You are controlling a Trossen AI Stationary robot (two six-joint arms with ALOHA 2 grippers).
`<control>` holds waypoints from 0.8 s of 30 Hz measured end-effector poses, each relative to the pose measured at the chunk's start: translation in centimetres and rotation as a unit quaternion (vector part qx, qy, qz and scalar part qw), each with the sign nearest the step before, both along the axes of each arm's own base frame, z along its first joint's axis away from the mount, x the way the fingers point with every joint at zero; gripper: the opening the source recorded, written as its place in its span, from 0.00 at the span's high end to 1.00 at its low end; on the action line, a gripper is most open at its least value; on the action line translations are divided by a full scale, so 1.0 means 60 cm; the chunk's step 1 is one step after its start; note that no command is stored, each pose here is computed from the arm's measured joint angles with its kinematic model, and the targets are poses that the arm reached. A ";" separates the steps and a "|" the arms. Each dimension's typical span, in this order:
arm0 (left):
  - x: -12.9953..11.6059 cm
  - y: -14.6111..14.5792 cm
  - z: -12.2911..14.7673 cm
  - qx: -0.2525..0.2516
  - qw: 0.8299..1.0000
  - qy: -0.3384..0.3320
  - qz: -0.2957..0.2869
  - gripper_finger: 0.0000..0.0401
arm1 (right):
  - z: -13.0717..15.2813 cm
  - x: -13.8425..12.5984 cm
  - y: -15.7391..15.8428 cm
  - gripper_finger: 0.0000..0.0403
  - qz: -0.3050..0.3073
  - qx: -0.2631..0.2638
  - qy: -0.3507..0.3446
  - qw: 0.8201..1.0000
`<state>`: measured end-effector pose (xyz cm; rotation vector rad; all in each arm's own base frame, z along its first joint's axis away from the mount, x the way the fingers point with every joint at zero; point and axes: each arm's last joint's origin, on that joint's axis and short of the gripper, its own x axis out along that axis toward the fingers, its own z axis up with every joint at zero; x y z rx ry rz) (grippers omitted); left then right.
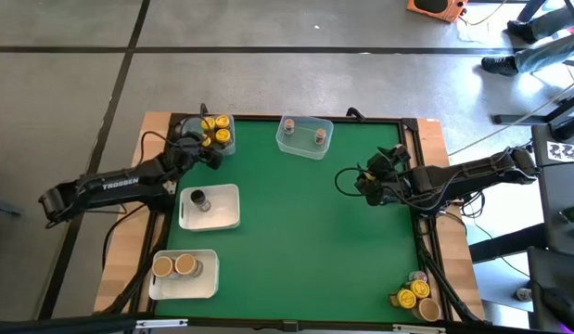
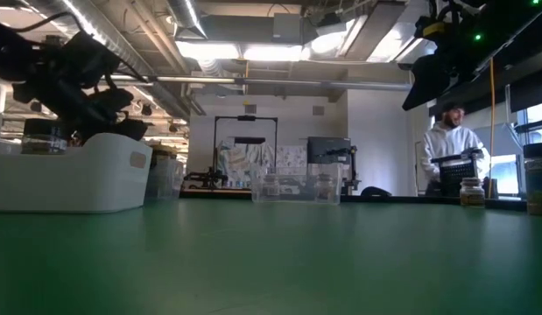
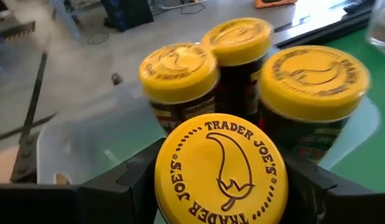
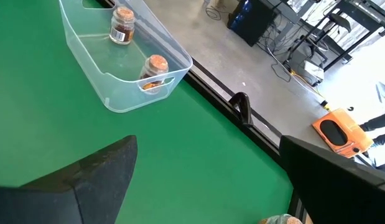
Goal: Sort spices by type
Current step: Put the yellow seasoning bottle into the left transparent bin, then put the black seasoning bottle into the top white bin
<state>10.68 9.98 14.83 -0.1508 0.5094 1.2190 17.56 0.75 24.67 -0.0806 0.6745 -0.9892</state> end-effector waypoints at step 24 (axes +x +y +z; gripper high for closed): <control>0.012 0.007 0.095 -0.065 0.998 -0.003 -0.011 0.18 | -0.001 0.003 0.002 0.03 0.011 0.026 -0.003 1.000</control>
